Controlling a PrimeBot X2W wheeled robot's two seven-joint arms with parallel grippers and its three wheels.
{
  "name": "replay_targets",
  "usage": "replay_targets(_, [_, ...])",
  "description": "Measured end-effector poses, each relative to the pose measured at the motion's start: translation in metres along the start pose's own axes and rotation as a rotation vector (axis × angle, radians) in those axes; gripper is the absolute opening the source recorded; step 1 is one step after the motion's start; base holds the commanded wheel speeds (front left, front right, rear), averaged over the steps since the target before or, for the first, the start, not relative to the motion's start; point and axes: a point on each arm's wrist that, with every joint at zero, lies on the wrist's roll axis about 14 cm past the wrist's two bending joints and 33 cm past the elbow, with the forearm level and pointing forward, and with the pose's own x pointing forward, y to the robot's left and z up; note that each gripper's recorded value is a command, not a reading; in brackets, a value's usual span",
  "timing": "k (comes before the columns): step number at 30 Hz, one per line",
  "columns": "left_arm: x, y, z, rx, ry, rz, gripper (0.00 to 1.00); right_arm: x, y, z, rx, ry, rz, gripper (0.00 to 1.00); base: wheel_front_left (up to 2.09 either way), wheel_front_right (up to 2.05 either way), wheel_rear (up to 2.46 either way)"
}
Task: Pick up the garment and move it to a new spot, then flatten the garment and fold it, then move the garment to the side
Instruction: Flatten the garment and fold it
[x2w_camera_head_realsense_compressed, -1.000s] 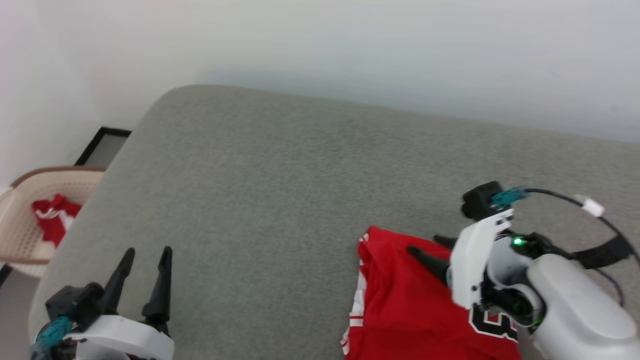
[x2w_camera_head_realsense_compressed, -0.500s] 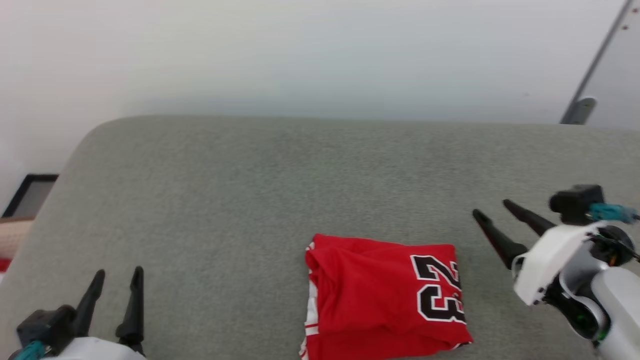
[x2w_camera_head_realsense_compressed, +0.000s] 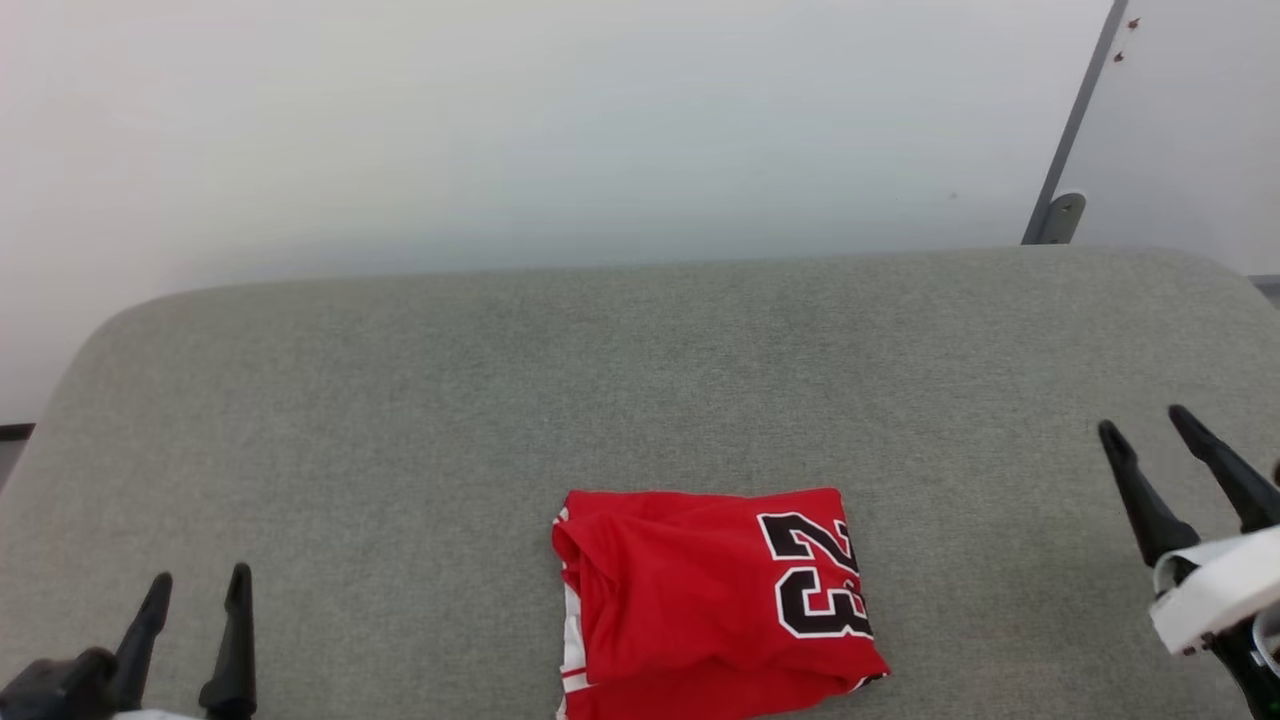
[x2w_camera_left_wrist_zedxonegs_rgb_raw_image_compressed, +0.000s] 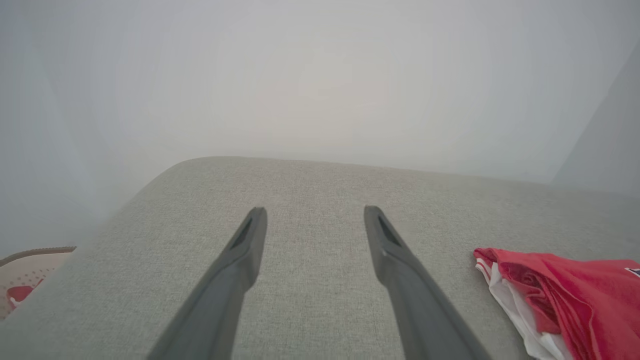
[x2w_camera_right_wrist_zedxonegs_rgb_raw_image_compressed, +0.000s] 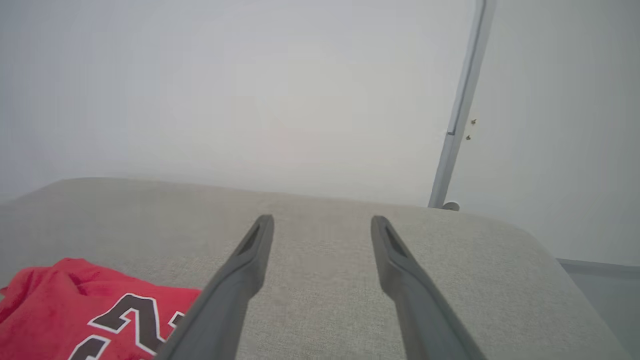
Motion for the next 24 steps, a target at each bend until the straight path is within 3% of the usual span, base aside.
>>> replay_targets(8, [-0.005, 0.0, -0.002, 0.0, -0.002, 0.007, 1.0, -0.027, -0.014, -0.007, 0.027, -0.025, -0.089, 1.0, 0.0, 0.0, 0.0])
replay_targets(24, [-0.009, 0.0, 0.001, 0.002, -0.014, 0.002, 1.0, -0.039, -0.008, -0.009, 0.045, -0.056, -0.12, 1.0, 0.0, 0.0, 0.0])
